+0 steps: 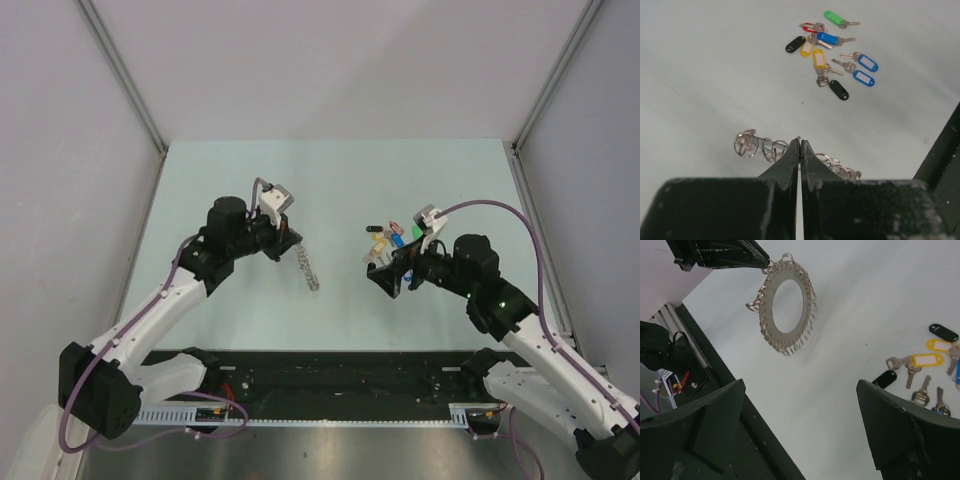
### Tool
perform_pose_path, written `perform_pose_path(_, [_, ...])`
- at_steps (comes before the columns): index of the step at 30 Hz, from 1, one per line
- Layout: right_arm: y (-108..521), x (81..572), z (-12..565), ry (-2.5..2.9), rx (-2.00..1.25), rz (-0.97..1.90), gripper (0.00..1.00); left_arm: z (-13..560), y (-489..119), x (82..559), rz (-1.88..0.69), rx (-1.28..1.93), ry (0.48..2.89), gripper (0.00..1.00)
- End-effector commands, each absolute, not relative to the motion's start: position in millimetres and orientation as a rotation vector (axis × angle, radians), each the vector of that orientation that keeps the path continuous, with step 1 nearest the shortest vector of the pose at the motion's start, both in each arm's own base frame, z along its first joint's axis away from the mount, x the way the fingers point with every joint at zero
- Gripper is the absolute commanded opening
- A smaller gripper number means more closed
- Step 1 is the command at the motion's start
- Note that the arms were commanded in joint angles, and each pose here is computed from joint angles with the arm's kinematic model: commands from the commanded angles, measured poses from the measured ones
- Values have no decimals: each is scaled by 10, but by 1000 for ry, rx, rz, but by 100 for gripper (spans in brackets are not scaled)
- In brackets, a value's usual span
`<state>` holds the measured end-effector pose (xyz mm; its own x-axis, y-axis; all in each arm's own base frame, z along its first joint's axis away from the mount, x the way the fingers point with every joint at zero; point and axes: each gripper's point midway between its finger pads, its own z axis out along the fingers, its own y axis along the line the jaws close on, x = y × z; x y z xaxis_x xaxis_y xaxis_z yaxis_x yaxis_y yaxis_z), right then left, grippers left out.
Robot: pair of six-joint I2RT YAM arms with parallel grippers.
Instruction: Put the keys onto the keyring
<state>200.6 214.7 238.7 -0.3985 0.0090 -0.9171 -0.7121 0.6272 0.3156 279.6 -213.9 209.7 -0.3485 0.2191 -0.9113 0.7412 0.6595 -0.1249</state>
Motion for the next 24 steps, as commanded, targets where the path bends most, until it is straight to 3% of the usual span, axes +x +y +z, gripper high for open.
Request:
perform_pose_path(1, [2411,2107,2784,1672,-595,986,100,2527,-2387,2684,-795,817,1700,2])
perform_pose_path(10, [2771,2171,2917,1540,-676,1159,99,2806,-2536,2481,-913,799,1583,3])
perform_pose_path(24, [2946,2274,3037,1392,-743,1285,70,2995,-2667,2290,-1030,813,1477,4])
